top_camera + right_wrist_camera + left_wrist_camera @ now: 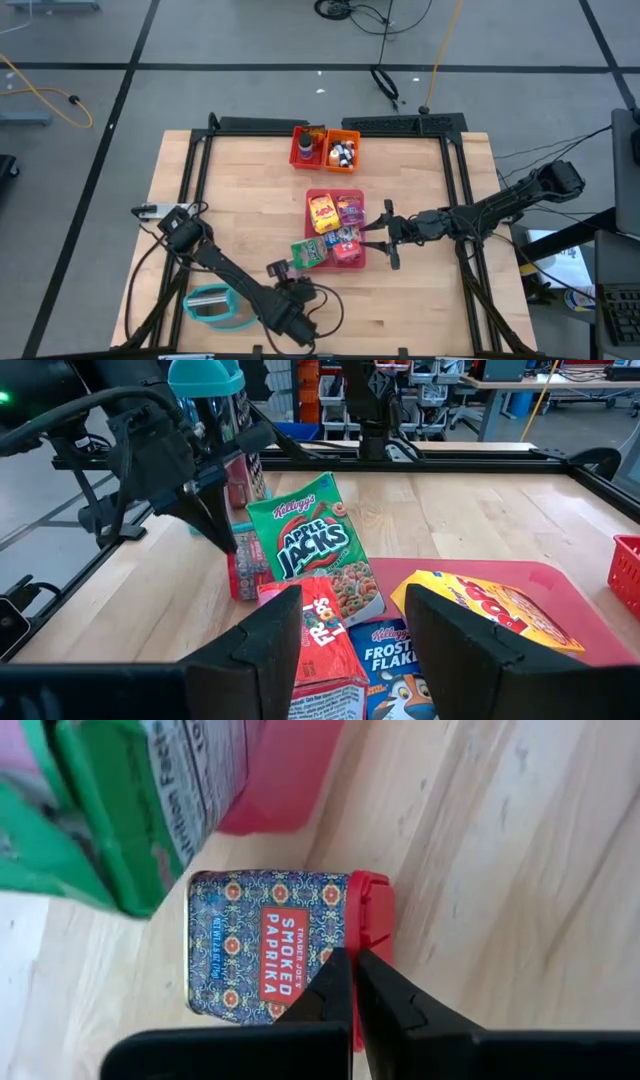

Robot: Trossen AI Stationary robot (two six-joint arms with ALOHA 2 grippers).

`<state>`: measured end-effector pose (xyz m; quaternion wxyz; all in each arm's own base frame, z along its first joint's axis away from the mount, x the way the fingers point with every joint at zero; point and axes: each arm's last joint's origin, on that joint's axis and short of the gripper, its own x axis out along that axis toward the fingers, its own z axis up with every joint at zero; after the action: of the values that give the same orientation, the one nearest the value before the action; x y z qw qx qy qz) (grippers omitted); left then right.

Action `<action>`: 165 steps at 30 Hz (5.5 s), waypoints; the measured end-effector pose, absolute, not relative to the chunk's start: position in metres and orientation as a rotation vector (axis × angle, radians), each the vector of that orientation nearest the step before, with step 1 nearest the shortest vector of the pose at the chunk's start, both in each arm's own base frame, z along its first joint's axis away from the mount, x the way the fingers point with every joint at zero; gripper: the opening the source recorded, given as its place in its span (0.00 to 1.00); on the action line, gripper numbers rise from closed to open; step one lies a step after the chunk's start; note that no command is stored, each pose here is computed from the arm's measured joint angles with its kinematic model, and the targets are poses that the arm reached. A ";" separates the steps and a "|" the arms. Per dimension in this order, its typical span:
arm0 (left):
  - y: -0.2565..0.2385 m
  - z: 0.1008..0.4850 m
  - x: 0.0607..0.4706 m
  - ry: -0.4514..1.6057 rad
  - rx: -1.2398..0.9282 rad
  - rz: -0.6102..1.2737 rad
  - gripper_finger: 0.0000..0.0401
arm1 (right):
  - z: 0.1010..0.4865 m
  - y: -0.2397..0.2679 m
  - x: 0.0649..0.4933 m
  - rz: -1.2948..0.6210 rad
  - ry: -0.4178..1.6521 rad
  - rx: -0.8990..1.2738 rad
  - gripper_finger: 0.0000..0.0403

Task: Pick & Place Kitchen Items
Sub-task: Put the red seasoning can into the red basket

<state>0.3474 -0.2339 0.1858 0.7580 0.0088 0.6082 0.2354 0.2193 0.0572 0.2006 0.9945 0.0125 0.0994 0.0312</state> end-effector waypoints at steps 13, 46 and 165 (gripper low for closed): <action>-0.240 0.249 0.339 1.305 0.050 0.555 0.00 | 0.201 0.057 0.219 0.063 0.199 0.025 0.42; -0.247 0.204 0.343 1.384 0.085 0.337 0.64 | 0.200 0.057 0.219 0.063 0.203 0.023 0.42; -0.198 0.181 0.351 1.490 1.155 -0.978 0.80 | 0.198 0.057 0.219 0.057 0.222 0.007 0.42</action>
<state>0.3513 -0.1978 0.1807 0.4871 0.4748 0.6128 -0.4023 0.2189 0.0567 0.1983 0.9934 0.0034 0.1108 0.0283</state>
